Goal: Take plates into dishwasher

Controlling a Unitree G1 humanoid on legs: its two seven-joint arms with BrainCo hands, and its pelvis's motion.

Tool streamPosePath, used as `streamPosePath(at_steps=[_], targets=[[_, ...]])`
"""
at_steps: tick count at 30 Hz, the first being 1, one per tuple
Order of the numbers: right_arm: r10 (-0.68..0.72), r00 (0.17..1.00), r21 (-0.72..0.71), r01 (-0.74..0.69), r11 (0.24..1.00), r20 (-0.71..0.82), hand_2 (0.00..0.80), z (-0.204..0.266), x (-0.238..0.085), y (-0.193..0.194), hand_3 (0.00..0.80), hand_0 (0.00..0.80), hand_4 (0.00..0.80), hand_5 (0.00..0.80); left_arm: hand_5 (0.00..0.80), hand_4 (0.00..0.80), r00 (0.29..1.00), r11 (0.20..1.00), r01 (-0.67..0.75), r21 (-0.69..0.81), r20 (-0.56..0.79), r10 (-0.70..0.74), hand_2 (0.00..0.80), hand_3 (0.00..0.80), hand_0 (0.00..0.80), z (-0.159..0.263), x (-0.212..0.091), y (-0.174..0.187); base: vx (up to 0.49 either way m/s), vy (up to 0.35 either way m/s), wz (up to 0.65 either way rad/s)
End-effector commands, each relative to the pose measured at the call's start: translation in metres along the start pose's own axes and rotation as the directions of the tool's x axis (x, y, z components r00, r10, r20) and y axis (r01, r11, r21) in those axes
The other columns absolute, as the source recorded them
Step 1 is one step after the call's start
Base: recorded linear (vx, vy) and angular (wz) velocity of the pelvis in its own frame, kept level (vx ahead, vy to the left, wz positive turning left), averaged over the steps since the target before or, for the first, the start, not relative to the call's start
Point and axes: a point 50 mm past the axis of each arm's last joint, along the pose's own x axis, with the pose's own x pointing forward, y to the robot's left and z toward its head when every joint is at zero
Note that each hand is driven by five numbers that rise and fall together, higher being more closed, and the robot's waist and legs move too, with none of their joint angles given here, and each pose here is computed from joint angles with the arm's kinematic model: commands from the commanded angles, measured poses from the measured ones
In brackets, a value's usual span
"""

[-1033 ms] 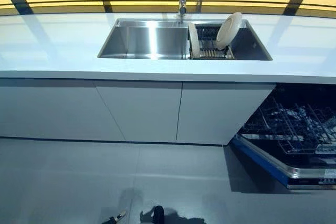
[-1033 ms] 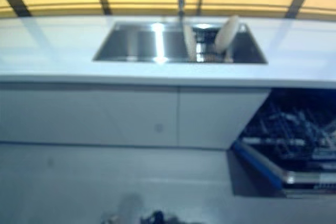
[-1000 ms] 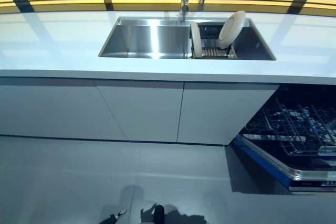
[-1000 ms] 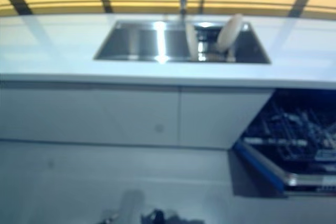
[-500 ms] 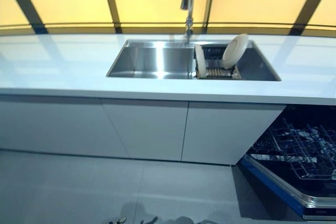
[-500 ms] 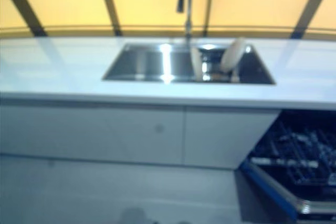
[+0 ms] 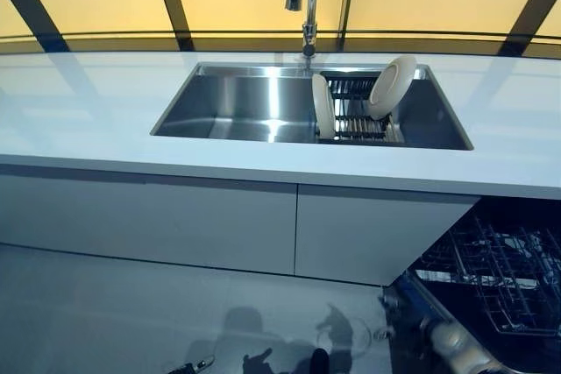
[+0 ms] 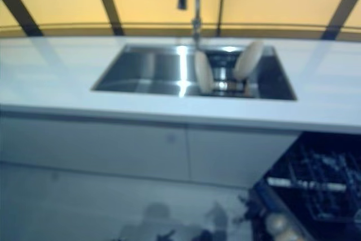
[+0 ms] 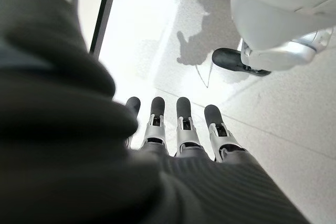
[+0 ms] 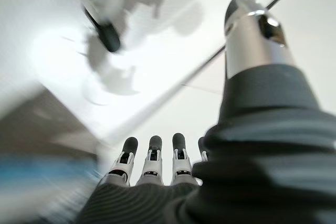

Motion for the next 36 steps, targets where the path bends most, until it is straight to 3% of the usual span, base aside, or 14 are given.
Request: streamPosePath(at_steps=[1,5,10,14,19,22,25,28,30,34,36], targets=[[0.157,0.971,0.028,-0.165,0.986,0.182,0.0,0.035,-0.013,-0.014,0.0,0.0,0.0,0.0,0.0,0.0,0.995,0.996,-0.094,0.009,0.031,0.093,0.0,0.0,0.0,0.007,-0.009,0.045,0.042,-0.012,-0.02],[0.209,0.892,0.036,-0.243,0.969,0.4,0.0,0.084,-0.031,-0.043,0.0,0.0,0.0,0.0,0.0,0.0,0.995,0.995,-0.099,0.008,0.01,0.099,0.0,0.0,0.0,-0.001,-0.011,0.052,0.049,0.005,-0.04],[0.112,0.713,0.172,-0.314,0.934,0.692,0.0,0.14,-0.054,-0.081,0.0,0.0,0.0,0.0,0.0,0.0,0.996,0.996,-0.09,0.018,-0.006,0.09,0.0,0.0,0.0,-0.01,-0.01,0.049,0.041,0.01,-0.06],[-0.057,0.502,0.274,-0.37,0.888,0.863,0.0,0.169,-0.074,-0.109,0.0,0.0,0.0,0.0,0.0,0.0,0.996,0.995,-0.086,0.048,-0.011,0.087,0.0,0.0,0.0,-0.014,-0.01,0.048,0.047,-0.004,-0.01],[-0.3,0.26,0.384,-0.386,0.839,0.918,0.0,0.195,-0.118,-0.165,0.0,0.0,0.0,0.0,0.0,0.0,0.997,0.993,-0.081,0.09,0.007,0.08,0.0,0.0,0.0,-0.004,-0.01,0.05,0.065,-0.027,0.0],[-0.425,0.159,0.452,-0.384,0.805,0.891,0.0,0.202,-0.142,-0.189,0.0,0.0,0.0,0.0,0.0,0.0,0.997,0.992,-0.077,0.096,0.027,0.075,0.0,0.0,0.0,0.003,-0.008,0.047,0.109,-0.05,0.02],[-0.608,0.08,0.592,-0.361,0.721,0.79,0.0,0.203,-0.172,-0.221,0.0,0.0,0.0,0.0,0.0,0.0,0.997,0.994,-0.075,0.085,0.041,0.072,0.0,0.0,0.0,0.009,-0.006,0.041,0.161,-0.104,0.03],[-0.786,0.045,0.754,-0.321,0.573,0.616,0.0,0.196,-0.193,-0.249,0.0,0.0,0.0,0.0,0.0,0.0,0.996,0.994,-0.095,0.047,0.002,0.095,0.0,0.0,0.0,-0.001,-0.005,0.04,0.154,-0.157,0.05],[-0.892,0.018,0.869,-0.237,0.435,0.452,0.0,0.187,-0.203,-0.263,0.0,0.0,0.0,0.0,0.0,0.0,0.995,0.996,-0.092,0.007,-0.03,0.093,0.0,0.0,0.0,-0.015,-0.005,0.034,0.034,-0.178,-0.1],[-0.972,-0.017,0.972,-0.005,0.236,0.236,0.0,0.181,-0.218,-0.274,0.0,0.0,0.0,0.0,0.0,0.0,0.996,0.998,-0.069,-0.011,-0.064,0.068,0.0,0.0,0.0,-0.027,-0.005,0.024,0.06,0.038,-0.23],[-0.981,-0.003,0.981,0.026,0.195,0.195,0.0,0.183,-0.219,-0.279,0.0,0.0,0.0,0.0,0.0,0.0,0.997,0.998,-0.056,-0.003,-0.051,0.056,0.0,0.0,0.0,-0.026,-0.004,0.022,0.145,0.186,0.07]])
